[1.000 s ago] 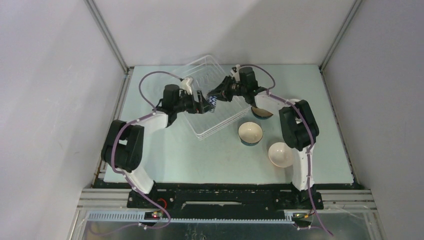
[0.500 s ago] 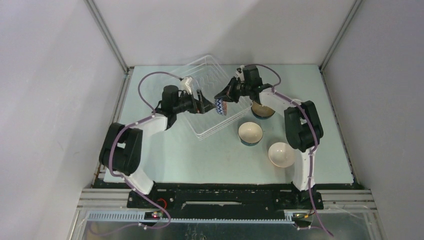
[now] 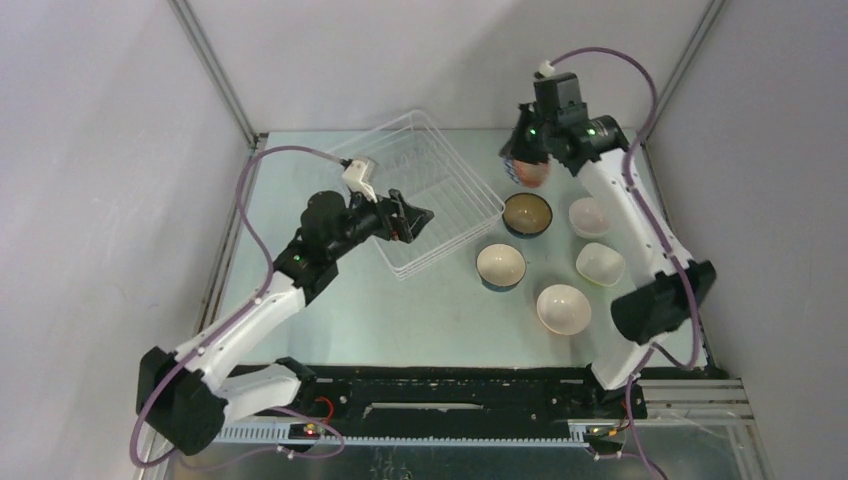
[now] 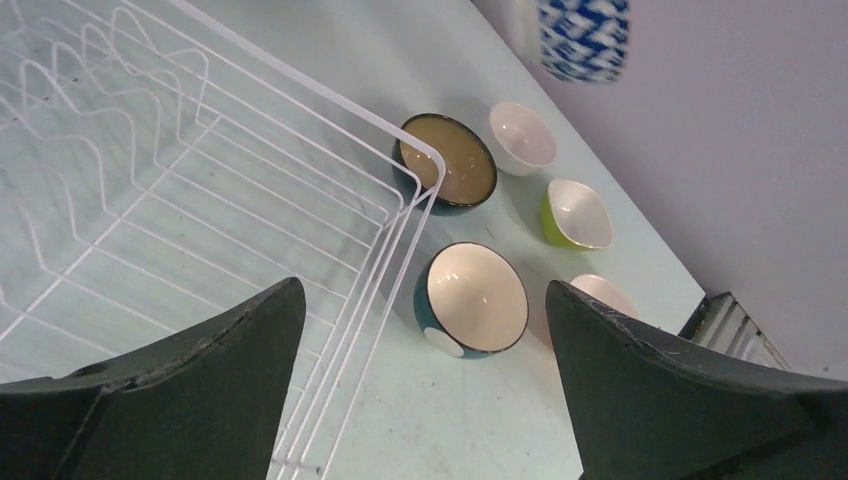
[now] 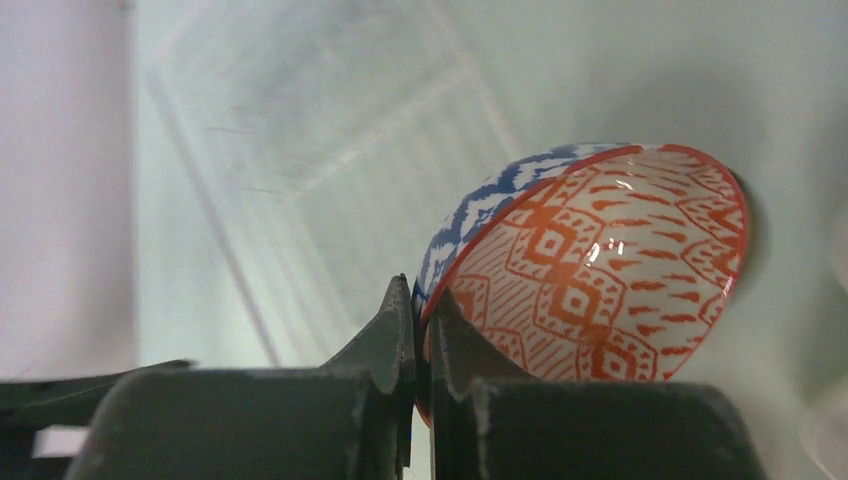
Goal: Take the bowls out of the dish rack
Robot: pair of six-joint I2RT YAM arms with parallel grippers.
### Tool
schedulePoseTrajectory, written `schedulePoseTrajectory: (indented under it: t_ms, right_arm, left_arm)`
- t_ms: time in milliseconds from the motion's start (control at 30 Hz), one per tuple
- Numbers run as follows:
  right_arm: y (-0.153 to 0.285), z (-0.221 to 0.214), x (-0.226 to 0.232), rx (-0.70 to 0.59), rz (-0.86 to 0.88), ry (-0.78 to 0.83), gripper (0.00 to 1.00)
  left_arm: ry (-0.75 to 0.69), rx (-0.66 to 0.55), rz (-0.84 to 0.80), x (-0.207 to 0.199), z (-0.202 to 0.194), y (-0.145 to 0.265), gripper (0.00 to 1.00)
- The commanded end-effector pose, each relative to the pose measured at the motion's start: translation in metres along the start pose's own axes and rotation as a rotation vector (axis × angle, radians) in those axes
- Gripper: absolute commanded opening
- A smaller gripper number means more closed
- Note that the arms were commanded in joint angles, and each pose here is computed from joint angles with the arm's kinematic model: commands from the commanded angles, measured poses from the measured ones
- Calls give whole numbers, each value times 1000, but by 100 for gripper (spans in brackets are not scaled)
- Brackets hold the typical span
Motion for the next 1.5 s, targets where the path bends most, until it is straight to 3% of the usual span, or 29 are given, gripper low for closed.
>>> schedulePoseTrajectory:
  t_ms: [0,200,400,700,867,1033,1100,1200,1367,1467]
  right_arm:
    - [40,-44,-88,78,-449,4,0]
    - [89,-66,-184,-1,-813,-225,0]
    - [110,-102,-260,89,-1076,-398,0]
    - [59,-137,-319,251,-1112,-434,0]
    - [25,-155,-346,352,-1092,-428,0]
    - [10,-162,-354,373,-1032,-428,1]
    - [6,-161,-352,362,-1010,-426,8]
    - [4,-159,-350,337,-976,-426,29]
    - [1,-150,-337,290,-913,-395,46]
    - [10,-141,-331,258,-919,-386,65]
  left_arm:
    - [-3,-17,117,7,-7,25,99]
    - [16,-111,157,9,-7,55,100]
    - [45,-129,170,13,-15,65,100]
    - [33,-214,227,25,-18,85,100]
    - [28,-195,235,30,-26,86,100]
    - [29,-191,257,36,-31,86,100]
    - [28,-195,261,36,-31,85,100]
    - [27,-195,264,37,-30,84,100]
    - [30,-195,277,39,-30,82,100]
    - [29,-202,288,40,-28,82,100]
Point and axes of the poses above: each gripper's point midway between its finger pads, its own y axis back along the fingers, its own x axis along the line the jaws close on, z = x × y, the point moved 4 cm from there along y, back along the fingers, and after that the axes turned 6 degrees about y, right-handed, at the moved point
